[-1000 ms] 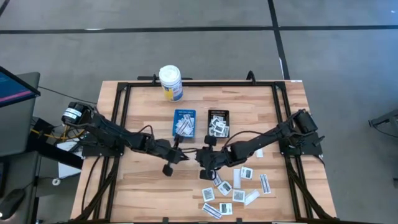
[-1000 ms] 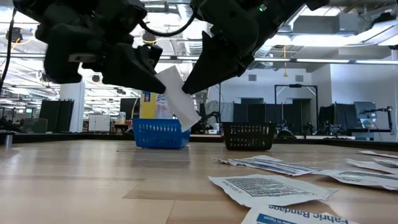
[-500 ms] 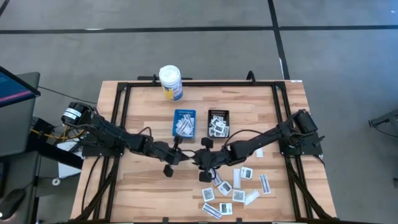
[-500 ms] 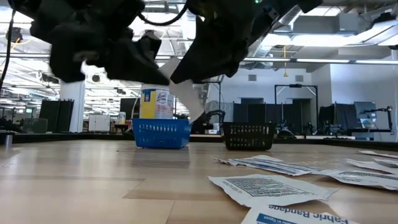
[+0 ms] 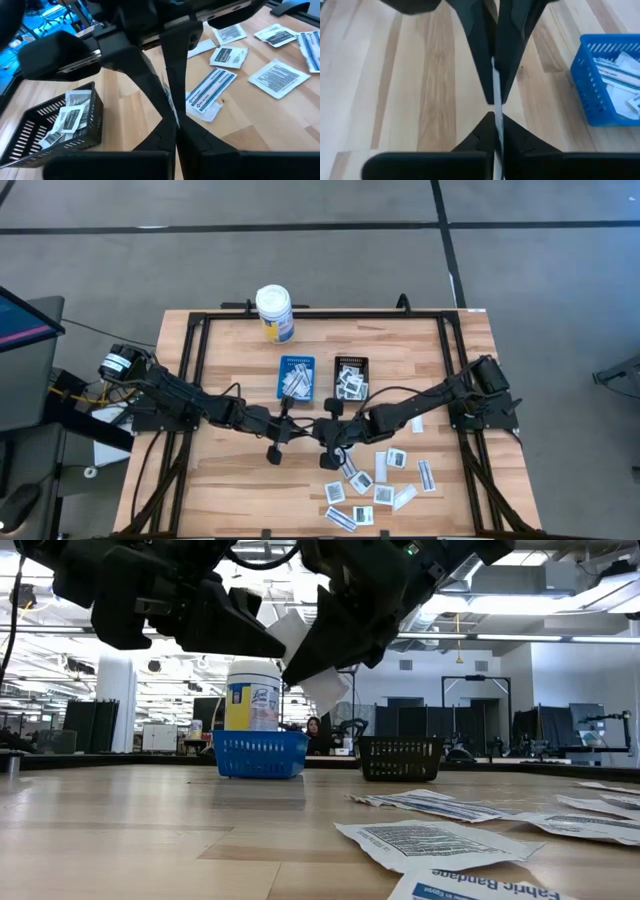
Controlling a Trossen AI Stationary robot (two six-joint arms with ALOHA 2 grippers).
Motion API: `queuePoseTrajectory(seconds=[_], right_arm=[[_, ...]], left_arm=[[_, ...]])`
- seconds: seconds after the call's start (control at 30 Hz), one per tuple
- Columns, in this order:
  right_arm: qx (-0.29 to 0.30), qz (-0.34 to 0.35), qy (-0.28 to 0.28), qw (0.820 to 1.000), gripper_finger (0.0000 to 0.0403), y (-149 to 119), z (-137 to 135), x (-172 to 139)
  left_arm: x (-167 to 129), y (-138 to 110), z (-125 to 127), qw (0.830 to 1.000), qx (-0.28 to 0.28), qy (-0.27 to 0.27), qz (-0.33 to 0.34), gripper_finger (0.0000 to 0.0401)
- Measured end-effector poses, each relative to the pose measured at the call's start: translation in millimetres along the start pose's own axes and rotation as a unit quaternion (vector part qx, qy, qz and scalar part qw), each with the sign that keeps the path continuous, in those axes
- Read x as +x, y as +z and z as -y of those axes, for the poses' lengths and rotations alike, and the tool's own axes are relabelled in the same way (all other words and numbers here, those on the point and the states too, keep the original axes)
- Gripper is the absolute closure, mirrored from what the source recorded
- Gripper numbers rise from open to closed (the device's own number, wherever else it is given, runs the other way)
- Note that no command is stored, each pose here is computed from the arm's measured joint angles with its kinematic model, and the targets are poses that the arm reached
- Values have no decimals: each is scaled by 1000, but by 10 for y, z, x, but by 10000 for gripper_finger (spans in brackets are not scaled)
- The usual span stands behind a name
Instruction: Pick & Place First Aid Supplies
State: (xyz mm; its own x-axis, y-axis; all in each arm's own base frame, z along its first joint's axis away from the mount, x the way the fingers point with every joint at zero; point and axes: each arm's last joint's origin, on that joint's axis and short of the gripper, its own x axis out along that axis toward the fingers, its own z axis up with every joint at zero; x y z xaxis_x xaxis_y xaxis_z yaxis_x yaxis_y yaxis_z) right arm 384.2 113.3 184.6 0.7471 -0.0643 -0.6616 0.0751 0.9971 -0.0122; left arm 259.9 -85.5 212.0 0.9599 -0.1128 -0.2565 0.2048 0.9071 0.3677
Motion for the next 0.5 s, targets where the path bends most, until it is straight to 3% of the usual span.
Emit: queuePoseTrajectory(seconds=[0.5], right_arm=[[13,-40,-21,999,401,-69,60,5]], left_arm=[[-12,-24,-67,991,-24,125,-41,397]])
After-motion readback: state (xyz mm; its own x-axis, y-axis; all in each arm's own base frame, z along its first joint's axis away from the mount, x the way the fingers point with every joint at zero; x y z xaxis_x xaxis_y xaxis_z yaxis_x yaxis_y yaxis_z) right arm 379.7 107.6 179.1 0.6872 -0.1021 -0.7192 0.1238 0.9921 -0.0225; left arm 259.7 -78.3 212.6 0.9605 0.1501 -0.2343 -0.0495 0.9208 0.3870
